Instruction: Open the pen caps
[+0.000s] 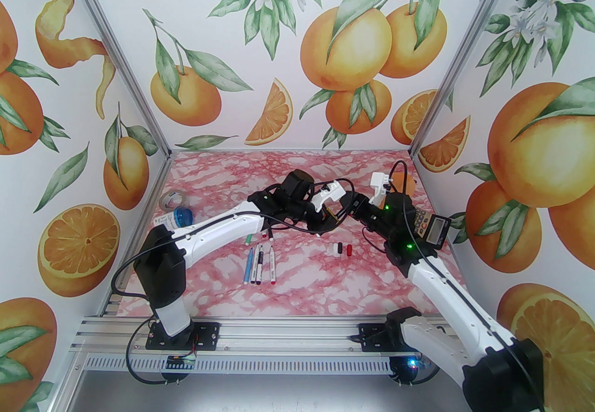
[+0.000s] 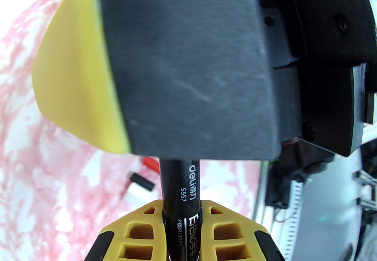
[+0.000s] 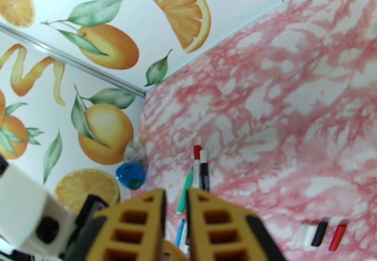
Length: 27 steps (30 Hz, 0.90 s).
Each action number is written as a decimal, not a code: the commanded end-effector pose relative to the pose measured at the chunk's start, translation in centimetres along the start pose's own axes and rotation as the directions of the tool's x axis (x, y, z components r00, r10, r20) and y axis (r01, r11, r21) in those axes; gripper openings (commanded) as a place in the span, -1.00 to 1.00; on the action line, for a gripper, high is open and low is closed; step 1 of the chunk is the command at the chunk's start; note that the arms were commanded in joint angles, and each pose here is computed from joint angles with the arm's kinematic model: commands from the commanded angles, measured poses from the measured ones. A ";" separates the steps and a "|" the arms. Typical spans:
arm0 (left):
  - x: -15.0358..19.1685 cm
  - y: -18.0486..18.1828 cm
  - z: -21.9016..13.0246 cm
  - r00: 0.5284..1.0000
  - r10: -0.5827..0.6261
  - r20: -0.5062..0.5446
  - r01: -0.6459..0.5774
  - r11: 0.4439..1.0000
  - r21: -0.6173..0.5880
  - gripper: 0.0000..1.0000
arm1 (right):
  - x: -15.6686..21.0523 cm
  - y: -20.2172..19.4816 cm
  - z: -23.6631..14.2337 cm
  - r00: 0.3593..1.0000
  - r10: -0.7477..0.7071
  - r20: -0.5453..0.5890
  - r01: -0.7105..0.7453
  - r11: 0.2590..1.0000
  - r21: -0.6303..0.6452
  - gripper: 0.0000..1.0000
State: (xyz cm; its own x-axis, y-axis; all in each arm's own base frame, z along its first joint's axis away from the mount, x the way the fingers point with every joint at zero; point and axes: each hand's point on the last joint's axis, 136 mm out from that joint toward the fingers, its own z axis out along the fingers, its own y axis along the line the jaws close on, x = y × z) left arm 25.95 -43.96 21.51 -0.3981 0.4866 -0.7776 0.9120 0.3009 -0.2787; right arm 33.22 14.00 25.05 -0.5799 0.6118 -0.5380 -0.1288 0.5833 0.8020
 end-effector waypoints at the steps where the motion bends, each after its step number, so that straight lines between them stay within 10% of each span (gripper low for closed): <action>1: 5.9 -0.3 -0.3 0.974 -0.029 -0.226 0.023 0.999 -0.032 -1.00 | -7.8 -1.2 -1.7 0.950 -0.019 0.313 -0.022 0.992 0.127 -0.87; 9: 6.6 0.9 -0.2 0.965 -0.010 -0.262 -0.026 0.991 -0.133 -1.00 | -8.2 -3.5 -2.4 0.934 -0.022 0.356 -0.070 0.967 0.244 -0.89; 18: 4.5 -2.7 -0.7 0.985 -0.054 -0.166 0.078 0.987 0.141 -1.00 | -8.1 -1.3 -1.8 0.932 -0.091 0.352 0.049 0.991 0.127 -0.89; 27: 1.8 0.7 -5.2 0.997 -0.024 -0.072 0.022 0.999 -0.031 -1.00 | -2.6 -4.8 -2.6 0.975 -0.208 0.084 0.177 0.944 0.280 -0.80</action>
State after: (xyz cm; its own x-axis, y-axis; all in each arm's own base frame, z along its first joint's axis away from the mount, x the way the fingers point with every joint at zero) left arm 24.56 -40.11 19.24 -0.4798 0.5791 -0.6591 0.8773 0.3225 -0.3553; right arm 35.33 7.80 25.70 -0.3707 0.6209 -0.6907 -0.0048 0.7424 0.6699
